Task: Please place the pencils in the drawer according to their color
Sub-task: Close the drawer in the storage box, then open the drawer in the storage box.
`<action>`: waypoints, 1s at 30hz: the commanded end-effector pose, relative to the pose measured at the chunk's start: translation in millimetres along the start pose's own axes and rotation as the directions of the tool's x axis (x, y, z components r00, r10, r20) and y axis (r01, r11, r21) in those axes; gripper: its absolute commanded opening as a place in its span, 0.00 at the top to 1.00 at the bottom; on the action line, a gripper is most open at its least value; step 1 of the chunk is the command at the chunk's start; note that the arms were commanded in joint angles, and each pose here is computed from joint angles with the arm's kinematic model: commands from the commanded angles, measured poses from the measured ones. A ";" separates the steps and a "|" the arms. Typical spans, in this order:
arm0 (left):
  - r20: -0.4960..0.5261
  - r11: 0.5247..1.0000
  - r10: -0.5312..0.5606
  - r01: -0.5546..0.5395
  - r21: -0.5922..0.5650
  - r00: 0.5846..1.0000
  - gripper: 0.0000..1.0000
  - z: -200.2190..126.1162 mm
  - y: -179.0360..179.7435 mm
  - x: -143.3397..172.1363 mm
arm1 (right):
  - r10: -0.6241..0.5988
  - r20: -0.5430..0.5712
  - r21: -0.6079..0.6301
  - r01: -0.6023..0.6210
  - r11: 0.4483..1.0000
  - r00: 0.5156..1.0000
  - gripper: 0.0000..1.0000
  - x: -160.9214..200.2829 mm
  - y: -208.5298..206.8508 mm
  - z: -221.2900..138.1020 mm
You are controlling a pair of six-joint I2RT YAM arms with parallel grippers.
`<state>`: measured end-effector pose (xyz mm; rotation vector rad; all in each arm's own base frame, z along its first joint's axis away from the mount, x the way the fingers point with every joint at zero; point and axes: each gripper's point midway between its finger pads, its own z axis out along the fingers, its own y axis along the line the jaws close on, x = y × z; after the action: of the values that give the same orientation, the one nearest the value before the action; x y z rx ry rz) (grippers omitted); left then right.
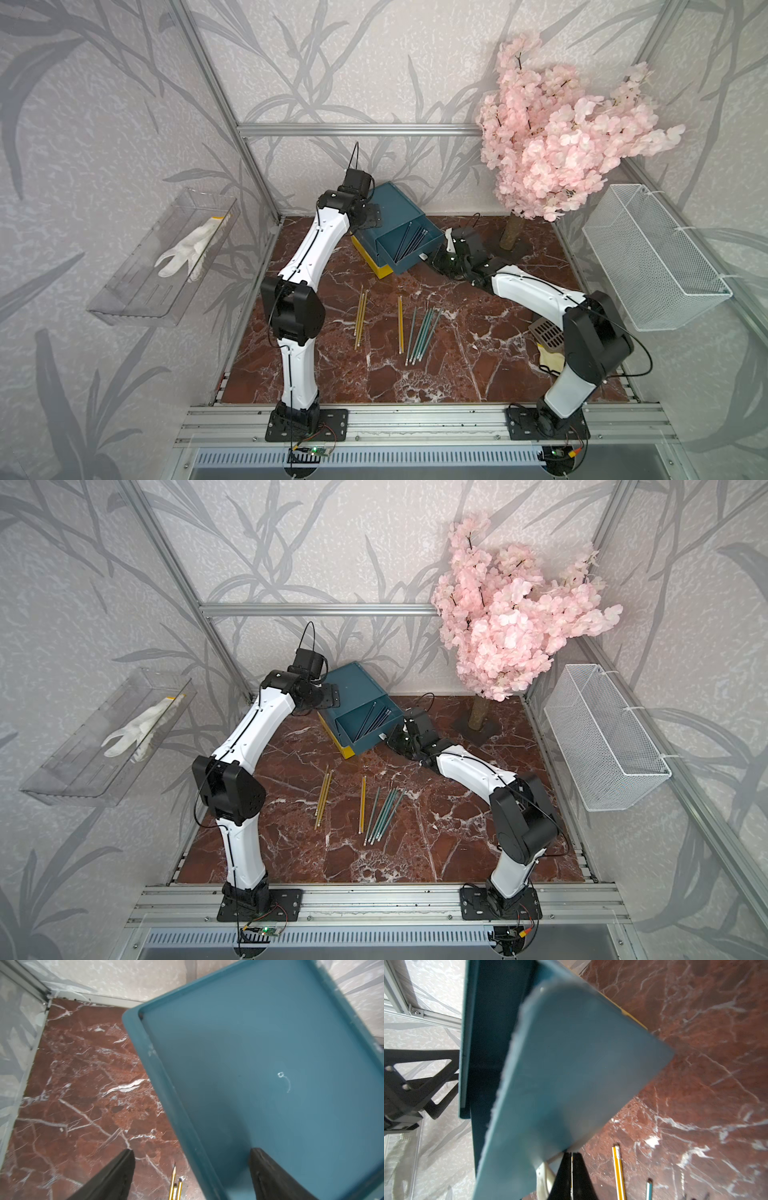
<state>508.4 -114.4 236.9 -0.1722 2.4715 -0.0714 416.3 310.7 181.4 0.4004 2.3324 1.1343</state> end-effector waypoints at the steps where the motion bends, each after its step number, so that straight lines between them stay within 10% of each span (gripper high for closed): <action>1: -0.099 1.000 0.020 -0.020 0.008 0.995 0.10 20.4 0.4 31.5 | 0.006 -0.009 -0.011 -0.006 1.000 1.000 0.92 -4.3 14.3 19.6; 18: -0.137 0.998 -0.013 0.022 0.064 0.991 0.10 35.9 -3.8 54.5 | 0.100 -0.004 -0.055 -0.101 0.993 0.995 0.90 -28.1 37.4 78.5; 25: -0.135 0.997 -0.011 0.021 0.068 0.991 0.11 35.2 -4.0 54.4 | 0.113 0.037 -0.068 -0.110 0.992 0.993 0.45 -20.7 24.7 45.7; 30: -0.130 0.997 -0.019 0.028 0.073 0.991 0.11 33.3 -3.7 52.8 | 0.176 0.065 -0.088 -0.170 0.982 0.982 0.41 -9.5 -3.2 40.1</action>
<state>520.1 -134.7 229.8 -0.1834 2.3864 -0.2741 440.2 332.8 136.7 0.5947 2.3430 1.1940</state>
